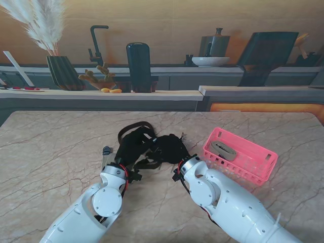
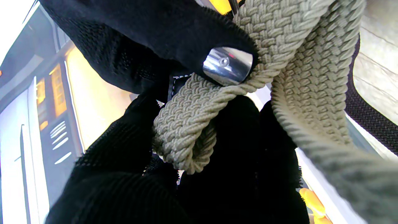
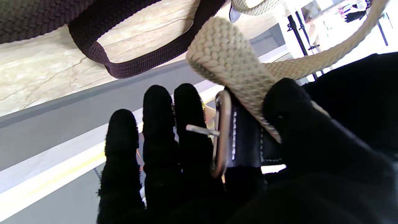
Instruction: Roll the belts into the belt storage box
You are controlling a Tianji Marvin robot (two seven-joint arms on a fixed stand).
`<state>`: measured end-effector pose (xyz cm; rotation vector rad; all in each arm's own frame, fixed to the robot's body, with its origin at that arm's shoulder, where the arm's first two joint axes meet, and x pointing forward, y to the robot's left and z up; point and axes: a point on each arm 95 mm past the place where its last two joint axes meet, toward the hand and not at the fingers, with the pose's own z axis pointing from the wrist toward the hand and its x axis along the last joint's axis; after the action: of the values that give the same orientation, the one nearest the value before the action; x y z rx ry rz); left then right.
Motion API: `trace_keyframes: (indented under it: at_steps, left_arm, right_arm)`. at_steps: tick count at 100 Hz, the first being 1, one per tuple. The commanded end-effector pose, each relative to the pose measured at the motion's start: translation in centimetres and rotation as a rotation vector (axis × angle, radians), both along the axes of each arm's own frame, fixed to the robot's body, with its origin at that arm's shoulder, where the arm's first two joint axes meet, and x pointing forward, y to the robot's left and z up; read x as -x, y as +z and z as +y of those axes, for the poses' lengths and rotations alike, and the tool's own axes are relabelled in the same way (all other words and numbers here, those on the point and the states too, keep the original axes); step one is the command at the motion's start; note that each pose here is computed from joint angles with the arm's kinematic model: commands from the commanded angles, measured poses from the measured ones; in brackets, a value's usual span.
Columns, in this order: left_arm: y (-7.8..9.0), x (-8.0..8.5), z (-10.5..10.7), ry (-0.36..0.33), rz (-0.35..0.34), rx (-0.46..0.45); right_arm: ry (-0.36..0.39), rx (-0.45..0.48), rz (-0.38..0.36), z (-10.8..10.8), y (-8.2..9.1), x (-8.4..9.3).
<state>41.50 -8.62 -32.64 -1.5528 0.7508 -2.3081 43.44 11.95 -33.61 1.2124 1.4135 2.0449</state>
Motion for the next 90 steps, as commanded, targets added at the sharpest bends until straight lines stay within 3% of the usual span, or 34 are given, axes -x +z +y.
trace_keyframes:
  at_steps: [1,26,46,72,90]
  left_arm:
    - [0.0,0.4,-0.9,-0.016,-0.001,0.02]
    - [0.3,0.4,0.5,0.001,-0.023,0.004]
    - [0.4,0.4,1.5,0.012,0.025,-0.002]
    - [0.1,0.2,2.4,-0.057,0.066,-0.042]
    - [-0.2,0.1,2.1,-0.108,0.066,-0.134]
  right_arm:
    - [0.009,-0.028,0.001,1.0,0.5,0.5]
    - [-0.052,-0.061,0.01,-0.9,1.3,1.0]
    - [-0.106,-0.071,-0.04,-2.5,1.8,1.3]
    - [-0.159,-0.07,-0.091,-4.6,2.8,1.7]
    - [-0.185,-0.121,-0.08,-5.1,3.3,2.0]
